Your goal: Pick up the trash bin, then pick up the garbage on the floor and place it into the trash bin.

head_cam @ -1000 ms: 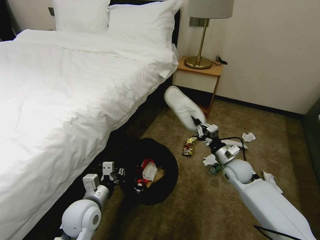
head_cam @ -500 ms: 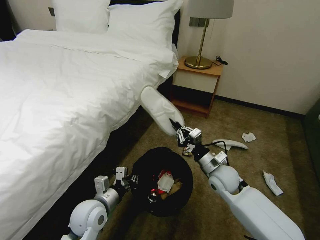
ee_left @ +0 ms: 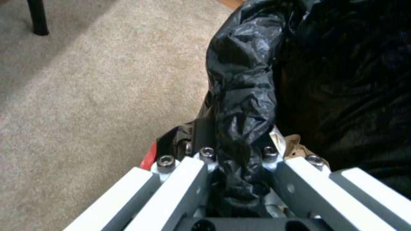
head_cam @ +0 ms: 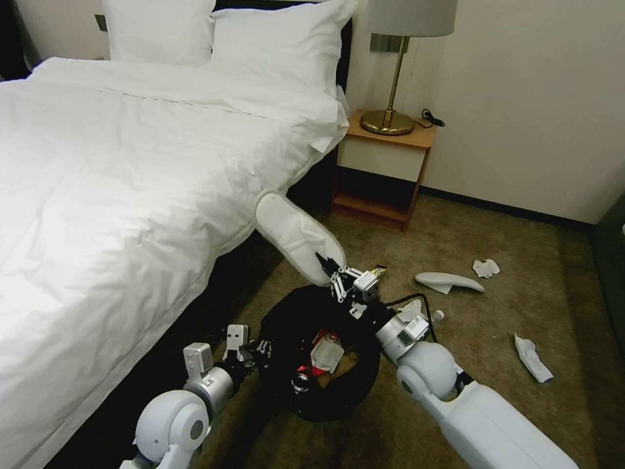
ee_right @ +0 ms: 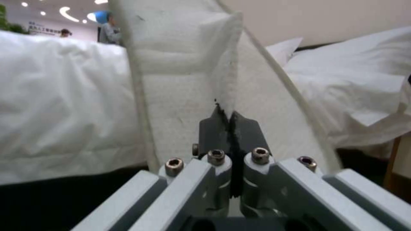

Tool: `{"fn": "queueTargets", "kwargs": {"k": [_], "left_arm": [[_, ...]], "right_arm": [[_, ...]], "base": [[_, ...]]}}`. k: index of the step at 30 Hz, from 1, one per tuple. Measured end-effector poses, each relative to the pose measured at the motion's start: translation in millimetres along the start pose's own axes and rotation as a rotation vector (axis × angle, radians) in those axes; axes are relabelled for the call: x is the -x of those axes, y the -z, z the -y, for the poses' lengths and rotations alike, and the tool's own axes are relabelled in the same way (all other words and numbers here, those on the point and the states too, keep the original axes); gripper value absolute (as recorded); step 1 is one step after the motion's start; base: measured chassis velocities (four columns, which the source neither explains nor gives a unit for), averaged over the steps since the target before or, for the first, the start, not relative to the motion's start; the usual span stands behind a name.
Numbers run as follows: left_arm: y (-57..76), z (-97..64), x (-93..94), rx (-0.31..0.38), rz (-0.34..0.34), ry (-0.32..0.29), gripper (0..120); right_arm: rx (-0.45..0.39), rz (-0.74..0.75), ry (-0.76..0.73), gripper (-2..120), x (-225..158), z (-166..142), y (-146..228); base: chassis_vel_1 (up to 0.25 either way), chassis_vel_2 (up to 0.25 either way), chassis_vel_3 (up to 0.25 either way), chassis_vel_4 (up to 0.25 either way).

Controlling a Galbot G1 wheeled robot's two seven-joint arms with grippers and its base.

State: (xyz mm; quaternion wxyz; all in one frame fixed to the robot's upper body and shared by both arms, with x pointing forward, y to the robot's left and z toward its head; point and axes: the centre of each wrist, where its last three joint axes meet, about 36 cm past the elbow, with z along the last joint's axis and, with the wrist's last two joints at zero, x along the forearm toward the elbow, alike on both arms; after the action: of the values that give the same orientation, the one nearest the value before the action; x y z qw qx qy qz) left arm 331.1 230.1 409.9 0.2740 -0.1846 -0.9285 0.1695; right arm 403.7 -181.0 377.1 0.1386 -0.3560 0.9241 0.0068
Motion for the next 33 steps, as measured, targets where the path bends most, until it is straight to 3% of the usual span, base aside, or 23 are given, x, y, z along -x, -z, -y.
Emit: {"fn": "queueTargets", "kwargs": {"k": [7, 18, 33], "left_arm": [[10.3, 1.1, -5.8, -0.067, -0.003, 0.021, 2], [10.2, 4.6, -11.0, -0.090, -0.029, 0.038, 2], [9.9, 2.7, -9.3, -0.095, -0.029, 0.067, 2]], "right_arm": [[-0.005, -0.030, 0.006, 0, -19.0, -13.0, -17.3], [-0.002, -0.060, 0.011, 0, -31.7, -24.6, -38.3], [0.011, -0.042, 0.016, 0, -28.0, -39.1, -37.7]], "base": [[0.000, 0.000, 0.000, 0.000], [0.000, 0.000, 0.000, 0.000], [0.000, 0.000, 0.000, 0.000]]}}
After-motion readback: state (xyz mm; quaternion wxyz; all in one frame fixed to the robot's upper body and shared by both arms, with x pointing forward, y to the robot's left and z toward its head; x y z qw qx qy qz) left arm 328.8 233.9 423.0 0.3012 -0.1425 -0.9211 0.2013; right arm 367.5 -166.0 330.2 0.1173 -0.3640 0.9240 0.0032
